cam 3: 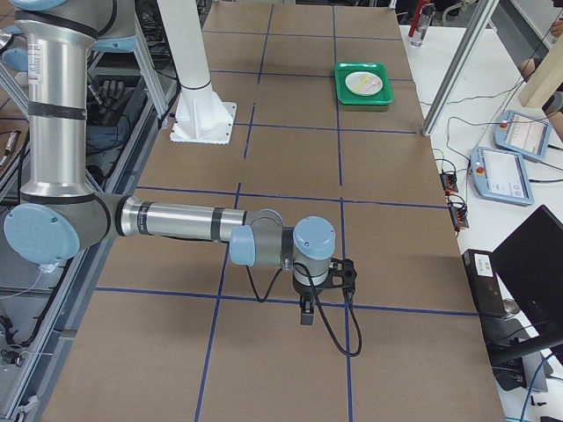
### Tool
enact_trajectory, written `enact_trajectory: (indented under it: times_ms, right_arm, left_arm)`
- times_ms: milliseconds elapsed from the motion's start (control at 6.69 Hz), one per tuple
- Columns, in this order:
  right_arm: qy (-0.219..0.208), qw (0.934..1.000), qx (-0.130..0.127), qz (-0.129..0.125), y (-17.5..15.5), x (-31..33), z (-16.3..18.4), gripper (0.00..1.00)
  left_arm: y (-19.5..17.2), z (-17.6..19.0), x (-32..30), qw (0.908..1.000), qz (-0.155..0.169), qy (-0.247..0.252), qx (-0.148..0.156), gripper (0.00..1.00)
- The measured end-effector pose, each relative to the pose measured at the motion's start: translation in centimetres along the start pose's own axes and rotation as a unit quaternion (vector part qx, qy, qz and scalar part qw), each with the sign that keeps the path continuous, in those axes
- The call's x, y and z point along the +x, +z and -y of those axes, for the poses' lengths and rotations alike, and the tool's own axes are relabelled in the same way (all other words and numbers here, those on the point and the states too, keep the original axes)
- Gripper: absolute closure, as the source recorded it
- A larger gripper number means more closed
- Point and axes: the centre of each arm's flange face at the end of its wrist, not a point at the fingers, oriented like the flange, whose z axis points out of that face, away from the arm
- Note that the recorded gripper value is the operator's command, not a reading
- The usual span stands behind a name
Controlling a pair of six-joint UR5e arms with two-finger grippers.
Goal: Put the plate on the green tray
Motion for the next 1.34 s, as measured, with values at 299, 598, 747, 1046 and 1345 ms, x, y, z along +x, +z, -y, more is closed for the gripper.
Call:
enact_trajectory:
  times_ms: [299, 598, 747, 1046, 1345]
  right_arm:
    - [0.000, 1.0000, 0.000, 0.000, 0.00, 0.00, 0.00, 0.00]
    - [0.000, 1.0000, 0.000, 0.000, 0.00, 0.00, 0.00, 0.00]
    - [0.000, 1.0000, 0.000, 0.000, 0.00, 0.00, 0.00, 0.00]
    - [0.000, 1.0000, 0.000, 0.000, 0.00, 0.00, 0.00, 0.00]
    - [0.000, 1.0000, 0.000, 0.000, 0.00, 0.00, 0.00, 0.00]
  left_arm:
    - [0.14, 0.07, -0.16, 1.0000, 0.000, -0.001, -0.002, 0.00]
    - [0.32, 0.09, -0.36, 1.0000, 0.000, -0.005, -0.004, 0.00]
    - [0.42, 0.05, -0.46, 1.0000, 0.000, -0.007, -0.005, 0.00]
    - [0.54, -0.10, -0.58, 0.9999, 0.000, -0.009, -0.006, 0.00]
    - [0.62, -0.17, -0.65, 0.9999, 0.000, -0.009, -0.007, 0.00]
